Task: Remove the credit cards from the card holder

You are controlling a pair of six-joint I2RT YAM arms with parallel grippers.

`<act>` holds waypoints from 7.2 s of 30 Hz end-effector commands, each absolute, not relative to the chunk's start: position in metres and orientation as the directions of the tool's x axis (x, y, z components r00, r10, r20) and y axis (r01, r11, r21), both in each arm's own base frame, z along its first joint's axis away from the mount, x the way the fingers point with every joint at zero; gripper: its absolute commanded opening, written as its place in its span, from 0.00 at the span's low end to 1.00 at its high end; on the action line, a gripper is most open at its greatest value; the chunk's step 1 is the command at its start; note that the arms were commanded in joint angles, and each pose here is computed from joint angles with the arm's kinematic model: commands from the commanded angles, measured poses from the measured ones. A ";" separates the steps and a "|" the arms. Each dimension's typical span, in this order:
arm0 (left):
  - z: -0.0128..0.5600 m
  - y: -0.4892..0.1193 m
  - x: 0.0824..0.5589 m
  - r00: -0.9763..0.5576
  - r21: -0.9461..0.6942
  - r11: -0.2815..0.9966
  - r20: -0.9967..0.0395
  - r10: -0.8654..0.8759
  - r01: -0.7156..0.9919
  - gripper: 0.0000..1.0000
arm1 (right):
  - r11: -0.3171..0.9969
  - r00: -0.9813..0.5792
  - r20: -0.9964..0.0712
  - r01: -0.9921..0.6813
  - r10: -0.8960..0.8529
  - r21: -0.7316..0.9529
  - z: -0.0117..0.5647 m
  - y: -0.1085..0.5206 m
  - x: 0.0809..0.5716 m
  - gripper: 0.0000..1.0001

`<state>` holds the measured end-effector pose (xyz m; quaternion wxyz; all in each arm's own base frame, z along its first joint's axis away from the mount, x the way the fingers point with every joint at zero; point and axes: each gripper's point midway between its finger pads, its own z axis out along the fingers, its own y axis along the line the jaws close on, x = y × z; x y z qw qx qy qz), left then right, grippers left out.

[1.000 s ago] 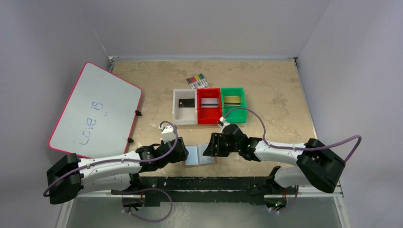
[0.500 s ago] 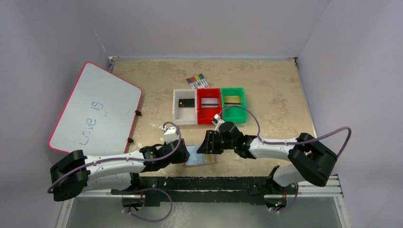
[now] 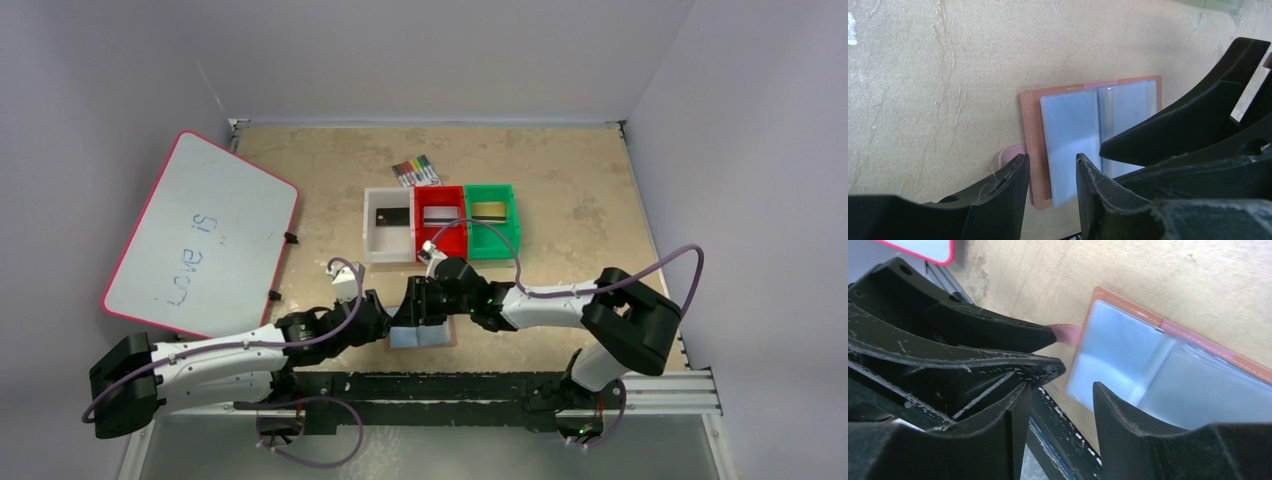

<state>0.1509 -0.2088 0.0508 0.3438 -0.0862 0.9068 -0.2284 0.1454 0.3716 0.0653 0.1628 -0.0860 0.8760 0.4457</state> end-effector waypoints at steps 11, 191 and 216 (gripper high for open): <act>0.045 -0.214 0.152 -0.754 -0.469 0.883 -0.583 -0.302 0.009 0.41 | 0.769 -0.904 -0.372 -0.083 0.209 0.633 0.067 0.287 0.143 0.64; 0.029 -0.215 0.155 -0.694 -0.698 0.710 -0.465 -0.549 -0.093 0.00 | 0.892 -0.896 -0.406 -0.026 0.179 0.452 0.020 0.284 0.167 0.29; 0.037 -0.219 0.156 -0.710 -0.669 0.740 -0.486 -0.509 -0.072 0.00 | 0.892 -0.920 -0.387 -0.123 0.061 0.434 0.008 0.306 0.163 0.32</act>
